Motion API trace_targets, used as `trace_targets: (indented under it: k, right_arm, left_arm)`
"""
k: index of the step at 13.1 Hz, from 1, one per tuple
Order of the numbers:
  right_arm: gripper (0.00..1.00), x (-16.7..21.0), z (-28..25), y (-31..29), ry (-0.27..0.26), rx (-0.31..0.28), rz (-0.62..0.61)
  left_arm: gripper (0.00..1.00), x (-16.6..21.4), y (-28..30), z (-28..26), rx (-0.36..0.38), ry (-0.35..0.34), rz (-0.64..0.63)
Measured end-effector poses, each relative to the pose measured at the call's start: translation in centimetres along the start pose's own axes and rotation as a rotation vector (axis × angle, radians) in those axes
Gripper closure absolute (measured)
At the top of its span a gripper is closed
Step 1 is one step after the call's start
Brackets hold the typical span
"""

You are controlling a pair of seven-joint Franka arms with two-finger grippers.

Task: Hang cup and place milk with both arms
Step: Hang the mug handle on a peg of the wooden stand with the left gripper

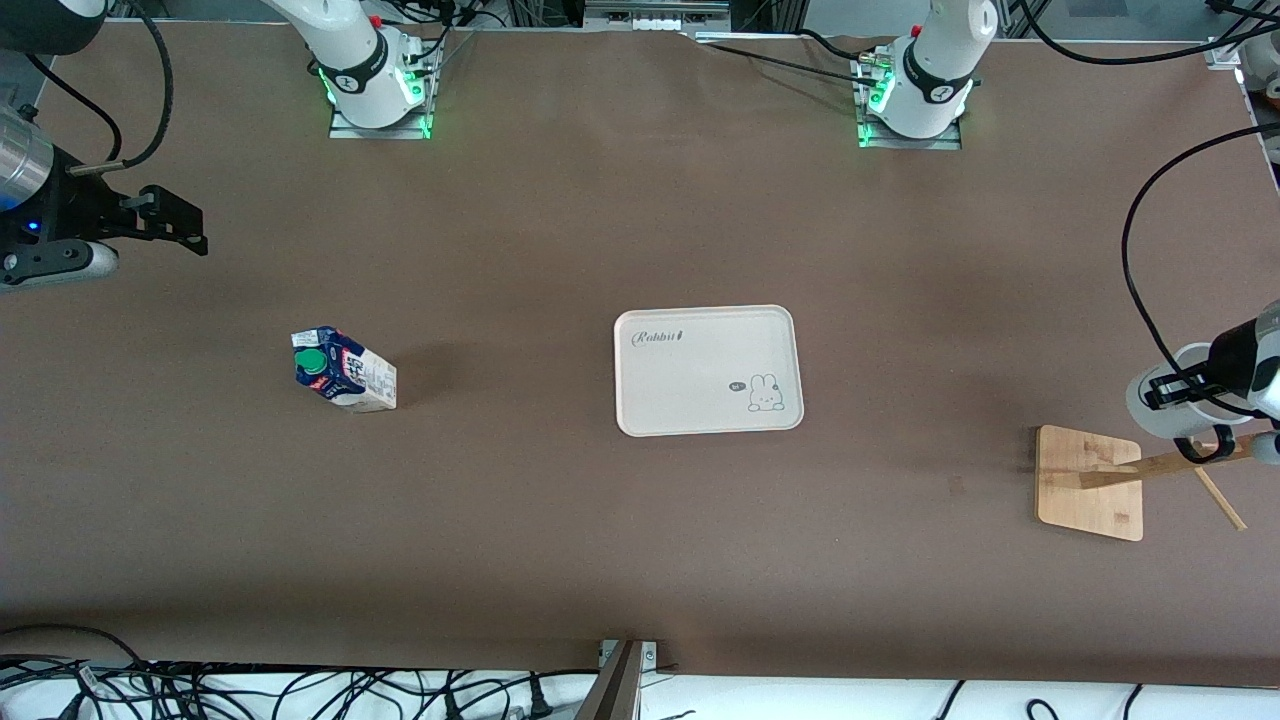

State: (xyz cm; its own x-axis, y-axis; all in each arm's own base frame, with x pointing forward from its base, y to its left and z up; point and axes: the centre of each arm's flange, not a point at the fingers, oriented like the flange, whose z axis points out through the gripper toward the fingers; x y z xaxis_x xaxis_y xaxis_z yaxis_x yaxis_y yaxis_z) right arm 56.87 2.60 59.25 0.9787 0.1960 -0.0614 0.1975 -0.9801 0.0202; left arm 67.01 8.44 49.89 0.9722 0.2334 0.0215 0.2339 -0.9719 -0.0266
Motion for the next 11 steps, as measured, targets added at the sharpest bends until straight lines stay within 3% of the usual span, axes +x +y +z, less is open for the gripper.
trace_targets:
  k: [8, 9, 11]
  right_arm:
    - [0.00, 0.2, -0.2, -0.1, 0.017, -0.003, -0.003]
    - [0.00, 0.2, -0.2, -0.1, 0.017, -0.003, -0.002]
    - [0.00, 0.2, -0.2, 0.0, 0.017, -0.003, -0.001]
  left_arm:
    - [0.95, 0.4, -2.8, 1.6, 0.003, -0.035, -0.012]
    - [0.91, 0.4, -2.7, 1.7, 0.002, -0.036, 0.002]
    - [0.70, 0.4, -2.7, 1.7, 0.002, -0.036, 0.045]
